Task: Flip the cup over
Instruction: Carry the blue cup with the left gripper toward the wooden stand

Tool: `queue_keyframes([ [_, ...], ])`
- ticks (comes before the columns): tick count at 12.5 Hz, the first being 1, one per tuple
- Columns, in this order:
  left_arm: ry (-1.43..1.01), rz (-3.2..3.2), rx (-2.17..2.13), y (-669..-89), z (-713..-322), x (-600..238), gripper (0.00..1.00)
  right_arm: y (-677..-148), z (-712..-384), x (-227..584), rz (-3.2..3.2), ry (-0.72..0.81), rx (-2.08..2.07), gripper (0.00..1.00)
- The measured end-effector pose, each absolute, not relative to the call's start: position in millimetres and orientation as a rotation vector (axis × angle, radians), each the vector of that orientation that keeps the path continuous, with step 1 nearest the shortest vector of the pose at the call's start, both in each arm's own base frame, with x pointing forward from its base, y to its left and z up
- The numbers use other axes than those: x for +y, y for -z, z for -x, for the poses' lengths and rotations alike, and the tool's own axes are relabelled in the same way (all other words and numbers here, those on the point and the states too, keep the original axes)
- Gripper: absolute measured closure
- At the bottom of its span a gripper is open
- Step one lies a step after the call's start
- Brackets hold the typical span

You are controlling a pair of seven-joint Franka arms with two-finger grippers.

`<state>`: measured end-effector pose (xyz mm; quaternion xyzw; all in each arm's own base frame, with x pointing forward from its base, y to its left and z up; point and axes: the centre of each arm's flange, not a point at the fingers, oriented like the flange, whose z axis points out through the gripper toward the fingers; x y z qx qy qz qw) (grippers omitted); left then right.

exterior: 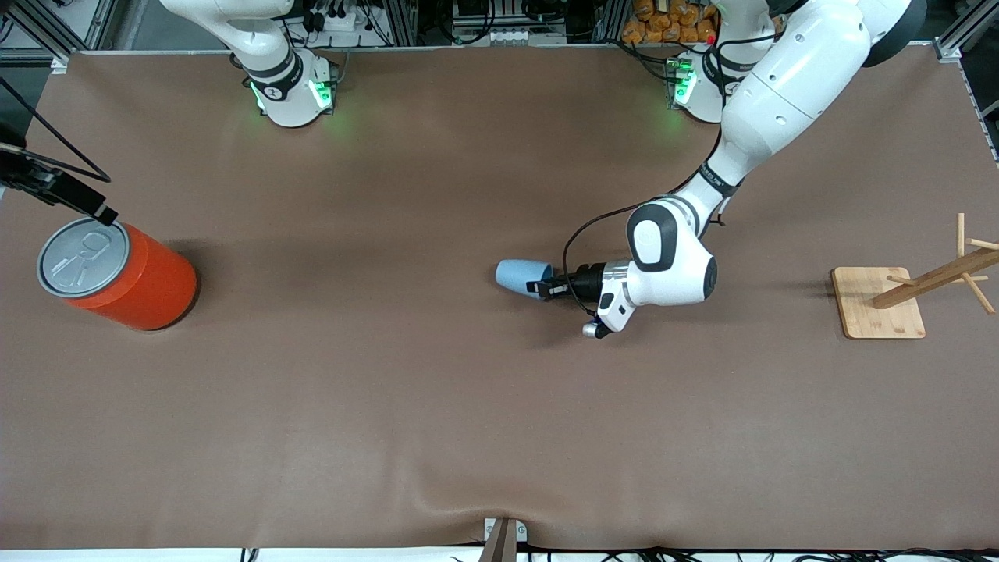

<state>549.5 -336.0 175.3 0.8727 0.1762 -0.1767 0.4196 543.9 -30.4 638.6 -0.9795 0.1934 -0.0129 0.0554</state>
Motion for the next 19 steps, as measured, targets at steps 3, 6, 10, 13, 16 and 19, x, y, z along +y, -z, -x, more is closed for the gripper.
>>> queue_keyframes([
  [3,0.368,-2.175,0.476,-188,-574,-313,0.94,-645,-549,-33,2.976,0.06,0.584,0.0],
  [6,0.3,-2.116,0.473,-237,-614,-275,0.94,-653,-549,-32,2.983,0.08,0.576,0.0],
  [10,0.228,-2.207,0.393,-271,-657,-173,0.94,-652,-550,-33,2.99,0.08,0.574,0.0],
  [13,0.181,-2.244,0.413,-274,-669,-123,0.94,-653,-550,-27,3.011,0.081,0.548,0.0],
  [16,0.081,-2.327,0.36,-315,-683,-90,0.94,-652,-546,-15,3.038,0.035,0.519,0.0],
  [19,0.042,-2.424,0.335,-365,-681,-74,0.94,-652,-546,-16,3.042,0.031,0.521,0.0],
])
